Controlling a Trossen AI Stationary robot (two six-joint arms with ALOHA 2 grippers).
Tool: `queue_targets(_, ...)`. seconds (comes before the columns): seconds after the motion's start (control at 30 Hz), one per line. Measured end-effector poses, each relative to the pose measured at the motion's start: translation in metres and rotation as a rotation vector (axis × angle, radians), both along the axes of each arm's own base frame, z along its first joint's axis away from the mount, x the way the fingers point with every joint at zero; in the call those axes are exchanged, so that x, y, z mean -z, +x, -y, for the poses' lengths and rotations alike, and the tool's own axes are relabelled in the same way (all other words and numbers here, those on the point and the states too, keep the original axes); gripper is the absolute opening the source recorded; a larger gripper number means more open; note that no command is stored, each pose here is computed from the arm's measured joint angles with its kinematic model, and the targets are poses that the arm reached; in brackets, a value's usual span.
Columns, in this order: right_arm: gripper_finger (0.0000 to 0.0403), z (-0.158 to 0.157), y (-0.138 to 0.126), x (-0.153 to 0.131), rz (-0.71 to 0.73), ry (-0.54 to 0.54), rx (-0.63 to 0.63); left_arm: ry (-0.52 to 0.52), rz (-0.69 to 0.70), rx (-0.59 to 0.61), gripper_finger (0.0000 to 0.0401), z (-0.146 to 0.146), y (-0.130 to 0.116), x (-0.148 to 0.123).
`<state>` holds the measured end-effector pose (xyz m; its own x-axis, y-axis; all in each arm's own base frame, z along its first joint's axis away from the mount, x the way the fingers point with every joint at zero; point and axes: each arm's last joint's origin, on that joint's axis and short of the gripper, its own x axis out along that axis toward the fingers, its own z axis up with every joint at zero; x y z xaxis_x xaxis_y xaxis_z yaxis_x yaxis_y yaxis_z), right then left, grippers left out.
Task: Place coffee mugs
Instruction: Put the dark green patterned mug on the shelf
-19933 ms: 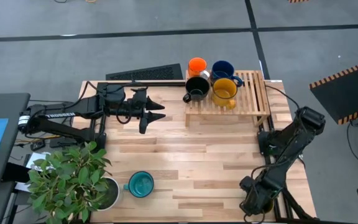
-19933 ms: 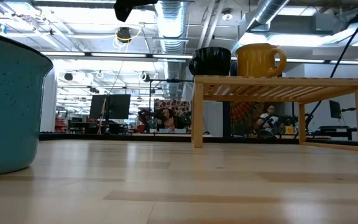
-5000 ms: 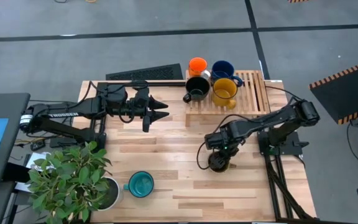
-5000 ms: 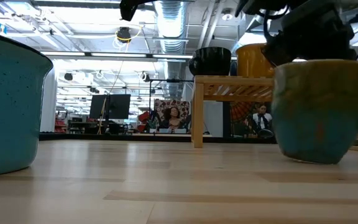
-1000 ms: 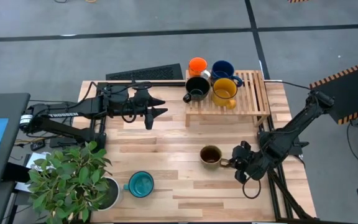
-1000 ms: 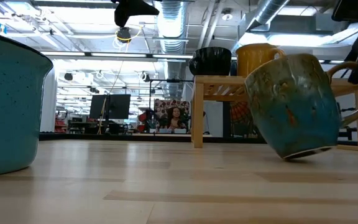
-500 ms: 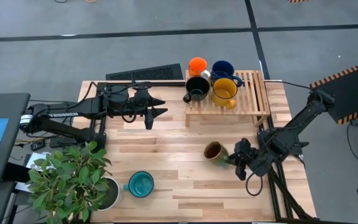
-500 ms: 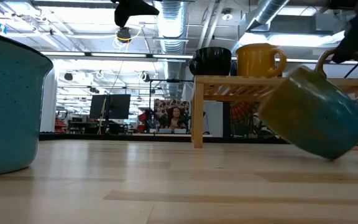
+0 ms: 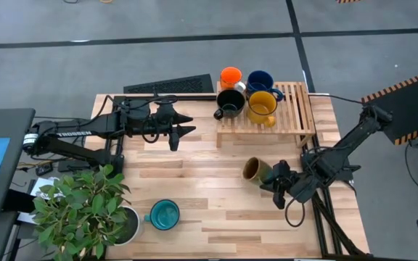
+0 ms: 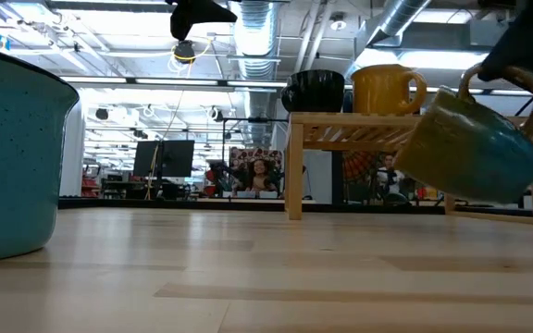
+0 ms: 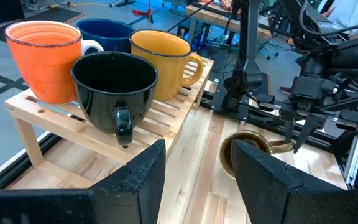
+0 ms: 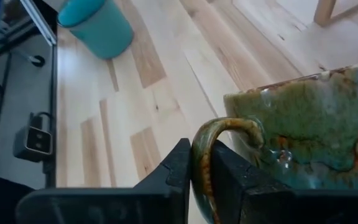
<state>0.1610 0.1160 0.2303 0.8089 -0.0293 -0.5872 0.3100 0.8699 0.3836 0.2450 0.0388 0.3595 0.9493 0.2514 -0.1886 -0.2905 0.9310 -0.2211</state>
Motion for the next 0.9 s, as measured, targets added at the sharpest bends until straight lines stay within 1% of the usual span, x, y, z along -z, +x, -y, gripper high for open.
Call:
queue_targets(0.1, 0.0064, 0.001, 0.0, -0.01, 0.028, 0.018, 0.0, 0.0, 0.0, 0.0, 0.0167, 0.0, 0.0, 0.0)
queue_targets(0.27, 0.0064, 0.006, -0.001, -0.042, 0.113, 0.043, -0.022, 0.001, 0.0, 0.0, 0.0167, 0.0, 0.0, 0.0)
queue_targets(0.43, 0.0061, 0.015, -0.008, -0.071, 0.184, 0.115, -0.066, 0.001, 0.0, 0.0, 0.0167, 0.0, 0.0, 0.0)
queue_targets(0.57, 0.0059, 0.025, -0.019, -0.106, 0.317, 0.138, -0.106, 0.001, 0.0, 0.0, 0.0167, 0.0, 0.0, 0.0)
queue_targets(0.63, 0.0059, 0.03, -0.026, -0.125, 0.4, 0.131, -0.13, 0.001, 0.0, 0.0, 0.0167, 0.0, 0.0, 0.0)
queue_targets(0.7, 0.0059, 0.036, -0.034, -0.144, 0.475, 0.106, -0.147, 0.001, 0.0, 0.0, 0.0167, 0.0, 0.0, 0.0)
queue_targets(0.77, 0.0059, 0.043, -0.042, -0.162, 0.539, 0.049, -0.135, 0.001, 0.0, 0.0, 0.0167, 0.0, 0.0, 0.0)
queue_targets(0.9, 0.0059, 0.058, -0.055, -0.187, 0.62, -0.166, -0.053, 0.001, 0.001, 0.0, 0.0167, 0.0, 0.0, 0.0)
